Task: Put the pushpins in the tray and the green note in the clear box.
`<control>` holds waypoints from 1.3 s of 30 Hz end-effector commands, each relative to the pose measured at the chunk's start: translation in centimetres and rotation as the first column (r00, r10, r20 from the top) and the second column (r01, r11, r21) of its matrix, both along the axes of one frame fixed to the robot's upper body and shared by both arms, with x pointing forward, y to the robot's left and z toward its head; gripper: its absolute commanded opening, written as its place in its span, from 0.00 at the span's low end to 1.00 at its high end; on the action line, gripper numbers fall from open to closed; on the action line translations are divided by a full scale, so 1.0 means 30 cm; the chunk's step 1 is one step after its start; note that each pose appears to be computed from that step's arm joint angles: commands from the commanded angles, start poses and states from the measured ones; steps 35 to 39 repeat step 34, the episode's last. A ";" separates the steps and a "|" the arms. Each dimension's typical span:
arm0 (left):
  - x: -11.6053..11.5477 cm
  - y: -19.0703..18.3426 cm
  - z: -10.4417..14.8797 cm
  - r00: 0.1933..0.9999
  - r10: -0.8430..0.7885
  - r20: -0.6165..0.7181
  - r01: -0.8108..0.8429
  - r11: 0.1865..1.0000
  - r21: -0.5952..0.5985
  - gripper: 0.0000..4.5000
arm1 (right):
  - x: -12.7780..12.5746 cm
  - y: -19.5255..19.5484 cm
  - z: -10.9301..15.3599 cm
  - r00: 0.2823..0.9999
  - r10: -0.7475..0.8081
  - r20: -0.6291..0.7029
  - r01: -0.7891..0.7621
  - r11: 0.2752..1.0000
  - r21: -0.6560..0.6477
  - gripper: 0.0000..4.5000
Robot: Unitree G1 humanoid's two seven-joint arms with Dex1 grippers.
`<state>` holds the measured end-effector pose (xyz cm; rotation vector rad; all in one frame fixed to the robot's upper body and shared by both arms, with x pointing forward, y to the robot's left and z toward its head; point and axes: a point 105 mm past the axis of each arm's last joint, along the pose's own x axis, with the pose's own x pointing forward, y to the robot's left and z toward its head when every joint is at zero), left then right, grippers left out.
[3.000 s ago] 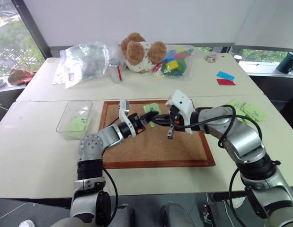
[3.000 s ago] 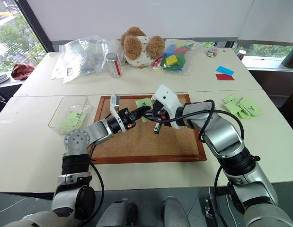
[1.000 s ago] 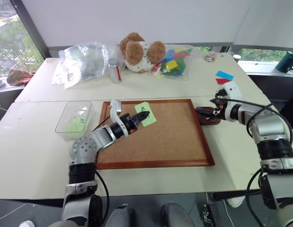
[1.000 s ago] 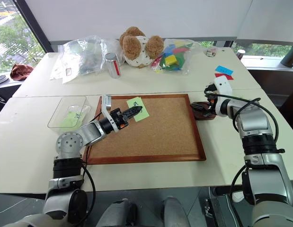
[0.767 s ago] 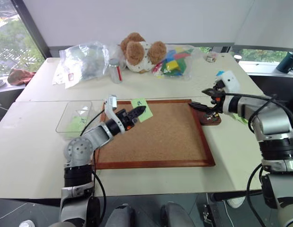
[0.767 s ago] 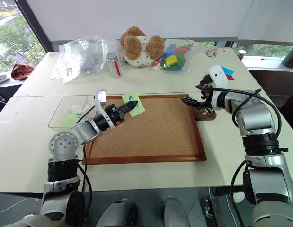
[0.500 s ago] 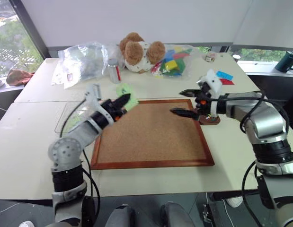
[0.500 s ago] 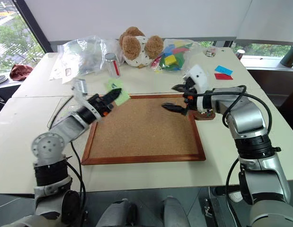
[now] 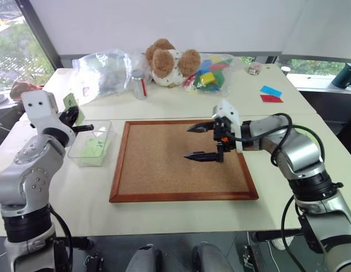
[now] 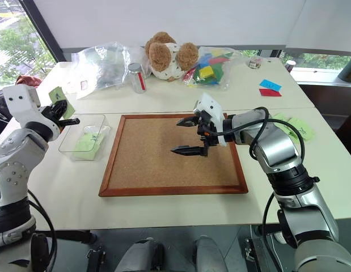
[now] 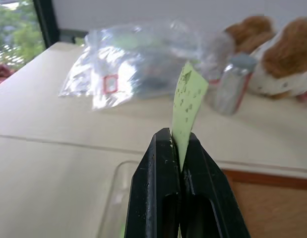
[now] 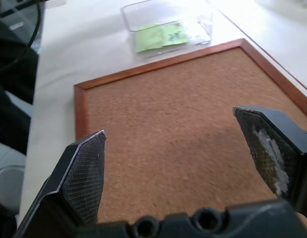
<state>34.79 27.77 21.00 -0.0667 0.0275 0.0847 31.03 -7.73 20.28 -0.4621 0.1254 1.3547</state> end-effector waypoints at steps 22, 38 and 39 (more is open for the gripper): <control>0.015 -0.074 0.110 0.965 -0.262 0.011 0.261 0.963 0.062 1.00 | -0.008 -0.079 0.048 0.992 -0.091 0.085 0.091 0.996 0.009 1.00; -0.185 -0.381 0.019 0.571 -0.811 -0.127 0.821 0.567 0.064 1.00 | -0.002 -0.220 0.025 0.967 -0.243 0.077 0.246 0.968 -0.045 1.00; -0.185 -0.381 0.019 0.571 -0.811 -0.127 0.821 0.567 0.064 1.00 | -0.002 -0.220 0.025 0.967 -0.243 0.077 0.246 0.968 -0.045 1.00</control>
